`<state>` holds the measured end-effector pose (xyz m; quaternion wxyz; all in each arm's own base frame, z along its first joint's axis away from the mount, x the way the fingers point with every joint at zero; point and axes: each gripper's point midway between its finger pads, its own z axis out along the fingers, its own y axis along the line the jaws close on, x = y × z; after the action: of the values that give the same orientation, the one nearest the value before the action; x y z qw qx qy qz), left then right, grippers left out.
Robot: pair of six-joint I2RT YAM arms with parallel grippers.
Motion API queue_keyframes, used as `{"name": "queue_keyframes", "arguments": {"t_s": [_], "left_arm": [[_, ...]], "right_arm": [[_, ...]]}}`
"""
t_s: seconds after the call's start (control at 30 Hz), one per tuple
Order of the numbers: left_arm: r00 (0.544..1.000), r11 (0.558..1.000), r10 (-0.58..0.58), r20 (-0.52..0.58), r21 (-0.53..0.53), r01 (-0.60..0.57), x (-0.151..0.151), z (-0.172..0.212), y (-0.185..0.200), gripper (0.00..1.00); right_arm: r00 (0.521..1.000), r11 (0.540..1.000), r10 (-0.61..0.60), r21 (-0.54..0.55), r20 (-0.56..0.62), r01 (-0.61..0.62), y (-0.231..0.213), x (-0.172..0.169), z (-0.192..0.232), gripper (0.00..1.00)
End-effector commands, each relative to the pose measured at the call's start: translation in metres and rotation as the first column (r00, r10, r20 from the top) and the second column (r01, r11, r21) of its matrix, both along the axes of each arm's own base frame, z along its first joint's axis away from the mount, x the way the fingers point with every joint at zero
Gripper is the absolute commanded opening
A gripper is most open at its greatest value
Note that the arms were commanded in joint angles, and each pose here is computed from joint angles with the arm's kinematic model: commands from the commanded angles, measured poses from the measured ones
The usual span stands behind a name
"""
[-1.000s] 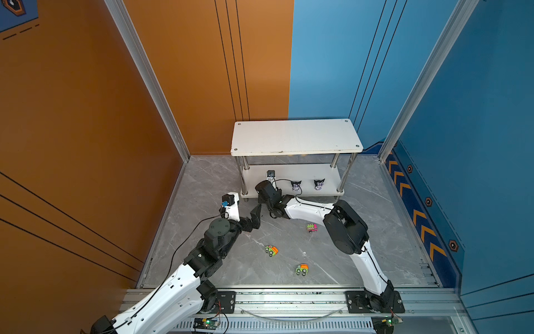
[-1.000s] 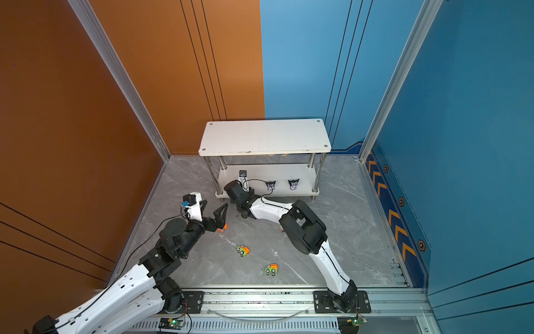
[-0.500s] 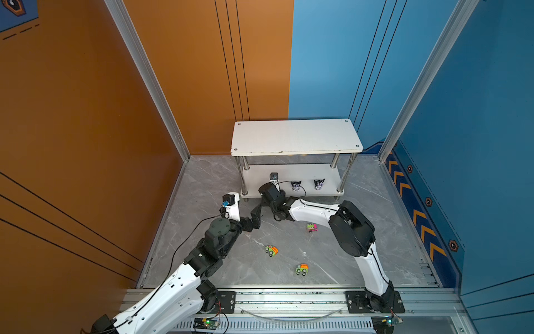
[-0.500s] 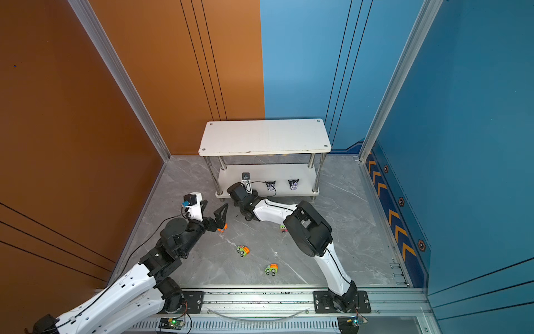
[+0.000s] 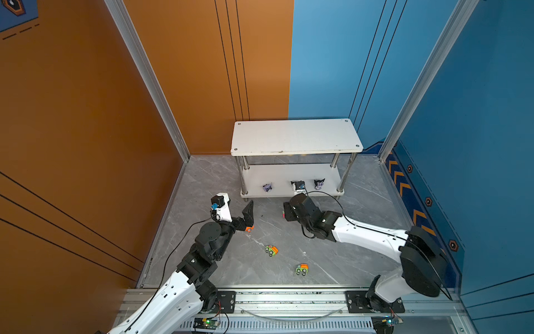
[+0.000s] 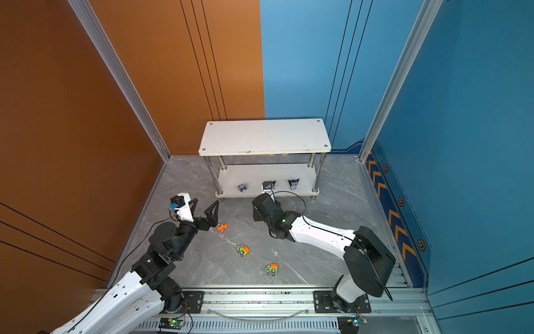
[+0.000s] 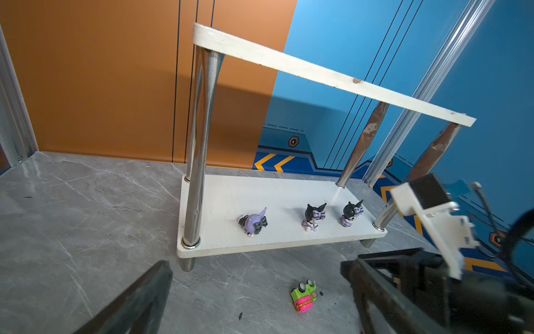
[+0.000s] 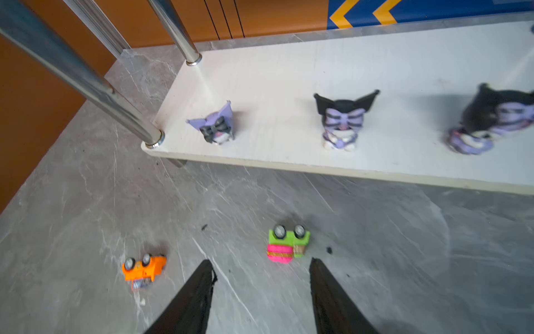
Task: Place and organize the plastic toys onto the shelf
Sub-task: 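Withdraw the right gripper from the shelf while the left gripper moves toward the shelf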
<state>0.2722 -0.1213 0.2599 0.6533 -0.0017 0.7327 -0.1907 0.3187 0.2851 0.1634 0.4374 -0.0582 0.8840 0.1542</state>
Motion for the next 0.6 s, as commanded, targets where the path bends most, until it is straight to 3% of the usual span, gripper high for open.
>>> {"name": "queue_keyframes", "arguments": {"t_s": [0.0, 0.03, 0.1, 0.2, 0.43, 0.57], "left_arm": [[0.996, 0.997, -0.025, -0.085, 0.068, 0.031, 0.005, -0.024, -0.007, 0.99], [0.994, 0.996, -0.037, -0.098, 0.073, 0.044, 0.008, -0.027, -0.011, 0.95], [0.989, 0.994, -0.067, -0.130, 0.081, 0.078, 0.015, -0.035, -0.022, 0.80], [0.977, 0.989, -0.098, -0.191, 0.087, 0.116, 0.027, -0.048, -0.038, 0.57], [0.942, 0.982, -0.155, -0.298, 0.055, 0.179, 0.066, -0.067, -0.071, 0.03], [0.926, 0.979, -0.181, -0.332, 0.029, 0.201, 0.089, -0.076, -0.088, 0.00]], "right_arm": [[0.998, 0.993, 0.017, -0.119, -0.055, -0.023, -0.032, -0.018, -0.019, 0.48], [0.998, 0.992, 0.016, -0.126, -0.060, -0.024, -0.037, -0.020, -0.020, 0.41], [0.995, 0.994, 0.011, -0.106, -0.095, -0.021, -0.046, -0.019, -0.024, 0.17], [0.991, 0.999, 0.005, -0.053, -0.131, -0.012, -0.051, -0.016, -0.027, 0.01], [0.986, 1.000, -0.008, -0.007, -0.166, 0.007, -0.056, -0.013, -0.034, 0.00], [0.983, 1.000, -0.014, 0.001, -0.184, 0.014, -0.061, -0.013, -0.041, 0.00]]}}
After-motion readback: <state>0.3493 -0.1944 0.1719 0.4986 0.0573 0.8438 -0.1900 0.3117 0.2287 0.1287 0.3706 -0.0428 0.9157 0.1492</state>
